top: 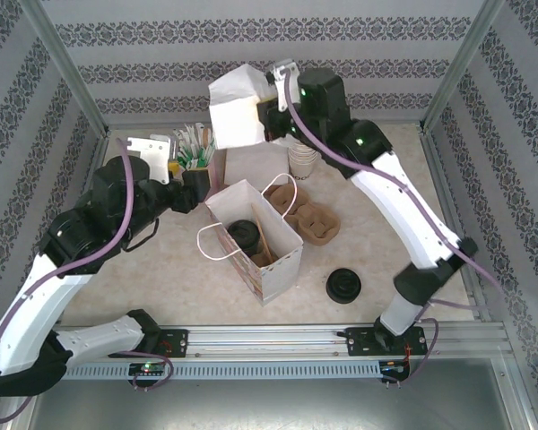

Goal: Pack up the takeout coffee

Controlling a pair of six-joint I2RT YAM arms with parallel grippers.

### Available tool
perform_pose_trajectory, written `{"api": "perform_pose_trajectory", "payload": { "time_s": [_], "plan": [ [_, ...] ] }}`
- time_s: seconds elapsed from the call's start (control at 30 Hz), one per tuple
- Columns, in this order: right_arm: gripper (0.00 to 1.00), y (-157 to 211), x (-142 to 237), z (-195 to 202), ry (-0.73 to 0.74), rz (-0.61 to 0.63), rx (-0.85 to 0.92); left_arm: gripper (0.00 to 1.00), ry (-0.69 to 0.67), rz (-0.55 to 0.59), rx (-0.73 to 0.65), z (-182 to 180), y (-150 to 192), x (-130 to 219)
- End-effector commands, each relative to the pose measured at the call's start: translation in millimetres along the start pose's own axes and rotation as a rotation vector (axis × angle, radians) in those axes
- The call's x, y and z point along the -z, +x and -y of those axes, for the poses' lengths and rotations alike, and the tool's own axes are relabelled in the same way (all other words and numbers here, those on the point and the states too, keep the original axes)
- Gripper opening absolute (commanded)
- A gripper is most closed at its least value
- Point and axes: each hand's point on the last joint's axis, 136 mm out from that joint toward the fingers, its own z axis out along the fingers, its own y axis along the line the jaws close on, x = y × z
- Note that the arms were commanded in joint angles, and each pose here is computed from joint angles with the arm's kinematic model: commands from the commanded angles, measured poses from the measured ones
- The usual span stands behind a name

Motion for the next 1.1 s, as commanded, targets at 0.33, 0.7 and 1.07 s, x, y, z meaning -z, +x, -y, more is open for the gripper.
{"api": "perform_pose_trajectory", "payload": {
  "time_s": [0.33, 0.7, 1.07],
  "plan": [
    [0.0, 32, 105, -57, -0.152, 0.092, 0.139, 0.8, 0.254, 0.123, -0.447, 37, -8, 34],
    [0.0, 59, 119, -77, -0.183, 0.055, 0.161, 0.83, 0.517, 0.247, -0.467, 80, -18, 61],
    [0.0, 60, 121, -108, -0.285, 0.071, 0.192, 0.85, 0.653, 0.214, -0.42, 100, -8, 61]
  ]
}}
